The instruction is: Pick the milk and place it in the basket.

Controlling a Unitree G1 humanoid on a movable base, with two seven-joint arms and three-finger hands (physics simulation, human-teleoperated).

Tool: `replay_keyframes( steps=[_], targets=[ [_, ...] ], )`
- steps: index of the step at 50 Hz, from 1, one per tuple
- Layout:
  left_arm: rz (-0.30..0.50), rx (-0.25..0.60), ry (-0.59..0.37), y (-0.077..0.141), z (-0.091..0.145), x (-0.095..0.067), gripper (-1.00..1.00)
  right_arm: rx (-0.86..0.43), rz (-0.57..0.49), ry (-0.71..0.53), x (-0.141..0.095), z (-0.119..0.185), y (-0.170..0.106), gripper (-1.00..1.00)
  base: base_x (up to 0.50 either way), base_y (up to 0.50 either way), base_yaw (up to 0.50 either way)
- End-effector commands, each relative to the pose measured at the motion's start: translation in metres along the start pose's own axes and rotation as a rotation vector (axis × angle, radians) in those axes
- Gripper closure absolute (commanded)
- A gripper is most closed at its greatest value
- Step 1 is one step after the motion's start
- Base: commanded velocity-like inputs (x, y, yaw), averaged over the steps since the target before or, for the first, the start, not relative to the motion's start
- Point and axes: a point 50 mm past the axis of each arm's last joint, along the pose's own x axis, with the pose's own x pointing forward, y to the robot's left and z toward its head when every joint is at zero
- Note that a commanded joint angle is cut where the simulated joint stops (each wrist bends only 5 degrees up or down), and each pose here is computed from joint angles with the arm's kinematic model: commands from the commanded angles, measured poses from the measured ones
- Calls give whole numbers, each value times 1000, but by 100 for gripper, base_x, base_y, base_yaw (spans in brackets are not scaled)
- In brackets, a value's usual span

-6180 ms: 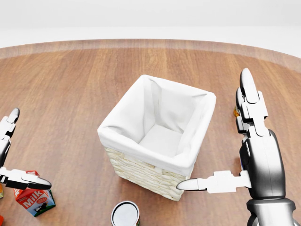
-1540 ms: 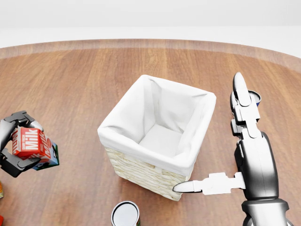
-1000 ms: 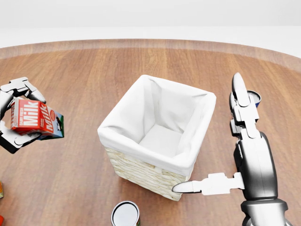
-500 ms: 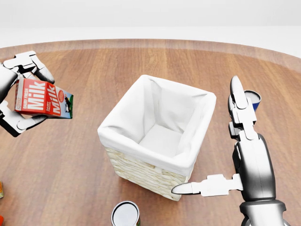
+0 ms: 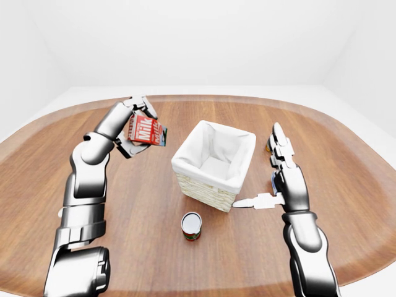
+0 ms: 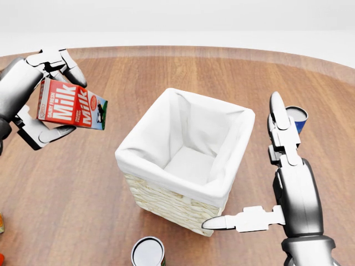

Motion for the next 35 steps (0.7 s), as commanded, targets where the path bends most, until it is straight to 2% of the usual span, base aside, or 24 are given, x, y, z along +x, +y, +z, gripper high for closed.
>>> replay_keyframes(
  steps=[1, 12, 22, 28, 35],
  targets=[
    [30, -58, -84, 7, 25, 6, 100, 1, 4, 5, 0, -1, 1, -100, 0, 0, 0],
    [13, -56, -112, 1, 36, 7, 100, 2, 4, 7, 0, -2, 1, -100, 0, 0, 0],
    [-16, -63, -162, -7, 58, 7, 100, 2, -4, -19, 1, 4, -1, -100, 0, 0, 0],
    [-37, -51, -197, -14, 70, 9, 100, 1, -2, -17, 0, 4, -1, -100, 0, 0, 0],
    [-64, -89, -245, -30, 86, 16, 100, 2, 0, 0, 0, 0, 0, -100, 0, 0, 0]
  ],
)
